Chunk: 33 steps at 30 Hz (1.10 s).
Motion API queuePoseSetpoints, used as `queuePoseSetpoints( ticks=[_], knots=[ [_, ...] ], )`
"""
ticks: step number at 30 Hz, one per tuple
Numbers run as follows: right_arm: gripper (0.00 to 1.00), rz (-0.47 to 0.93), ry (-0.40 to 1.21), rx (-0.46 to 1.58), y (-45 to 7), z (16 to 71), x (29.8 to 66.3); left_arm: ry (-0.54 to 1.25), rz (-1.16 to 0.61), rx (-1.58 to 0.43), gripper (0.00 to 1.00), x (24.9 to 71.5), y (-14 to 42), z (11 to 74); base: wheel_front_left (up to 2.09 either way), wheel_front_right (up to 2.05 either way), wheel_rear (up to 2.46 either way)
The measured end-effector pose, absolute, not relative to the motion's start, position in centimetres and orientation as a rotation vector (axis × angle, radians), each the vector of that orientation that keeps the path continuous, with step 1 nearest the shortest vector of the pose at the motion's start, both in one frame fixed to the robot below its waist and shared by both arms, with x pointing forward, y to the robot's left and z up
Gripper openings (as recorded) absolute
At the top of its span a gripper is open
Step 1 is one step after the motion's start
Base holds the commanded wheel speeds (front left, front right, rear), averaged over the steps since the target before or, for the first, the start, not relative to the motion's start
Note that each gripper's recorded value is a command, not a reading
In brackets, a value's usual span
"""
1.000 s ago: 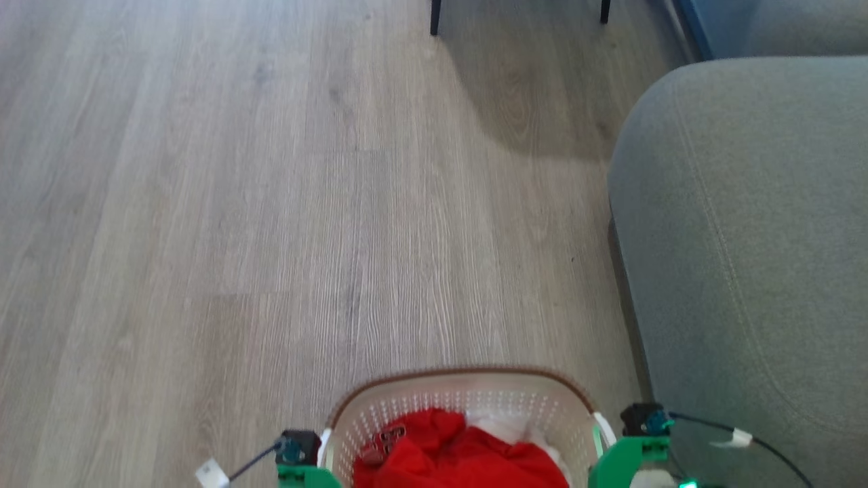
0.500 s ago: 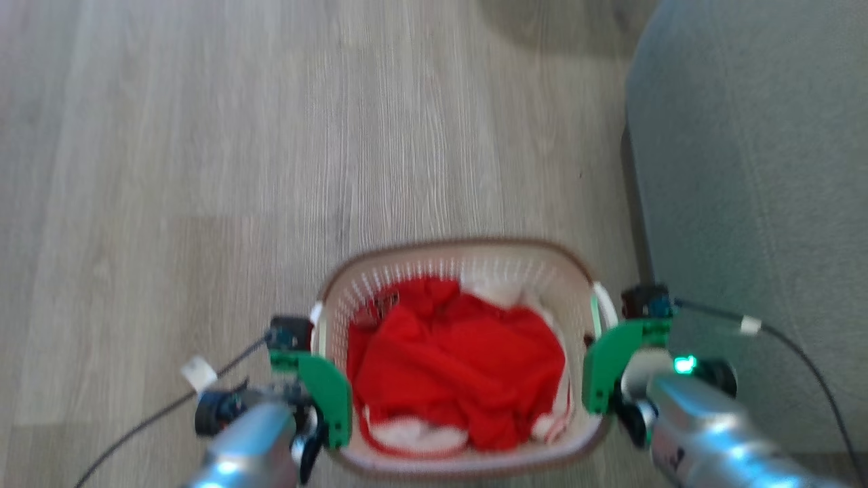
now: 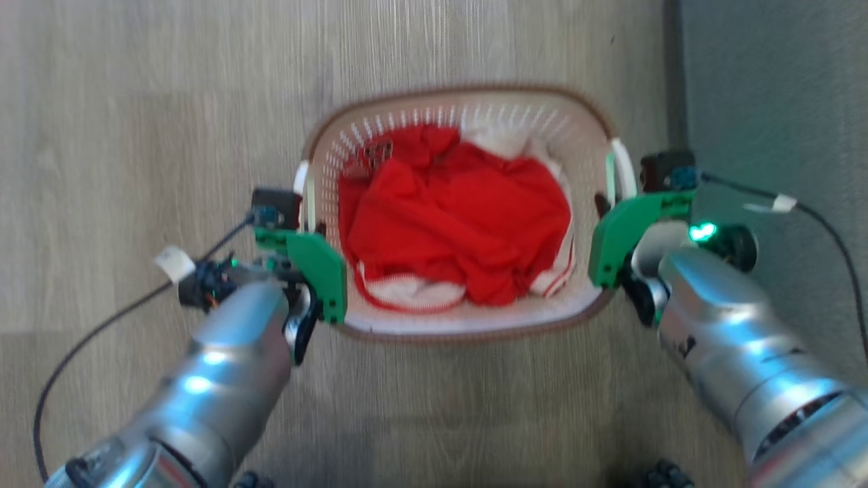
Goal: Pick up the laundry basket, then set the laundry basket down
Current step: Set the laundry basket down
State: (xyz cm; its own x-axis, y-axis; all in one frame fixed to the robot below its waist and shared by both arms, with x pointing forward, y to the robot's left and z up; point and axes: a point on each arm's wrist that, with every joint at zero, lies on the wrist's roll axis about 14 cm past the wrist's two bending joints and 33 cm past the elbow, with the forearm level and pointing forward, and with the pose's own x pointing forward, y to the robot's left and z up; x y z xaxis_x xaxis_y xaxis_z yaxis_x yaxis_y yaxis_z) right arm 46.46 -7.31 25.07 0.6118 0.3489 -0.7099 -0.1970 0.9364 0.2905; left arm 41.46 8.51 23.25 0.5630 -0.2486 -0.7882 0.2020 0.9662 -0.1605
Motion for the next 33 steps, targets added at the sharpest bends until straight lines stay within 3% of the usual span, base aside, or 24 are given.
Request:
queuePoseSetpoints(
  ticks=[12, 33],
  knots=[
    [0.00, 0.314, 0.896, 0.181, -7.3, 19.0, 49.6, 0.964, -0.260, -0.058, 0.00, 44.2, 8.6, 18.1, 0.00, 0.00, 0.00],
    [0.00, 0.313, 0.934, 0.163, -7.1, 14.2, 49.6, 1.011, -0.244, -0.056, 0.00, 44.1, 8.9, 14.1, 0.00, 0.00, 0.00]
  ],
)
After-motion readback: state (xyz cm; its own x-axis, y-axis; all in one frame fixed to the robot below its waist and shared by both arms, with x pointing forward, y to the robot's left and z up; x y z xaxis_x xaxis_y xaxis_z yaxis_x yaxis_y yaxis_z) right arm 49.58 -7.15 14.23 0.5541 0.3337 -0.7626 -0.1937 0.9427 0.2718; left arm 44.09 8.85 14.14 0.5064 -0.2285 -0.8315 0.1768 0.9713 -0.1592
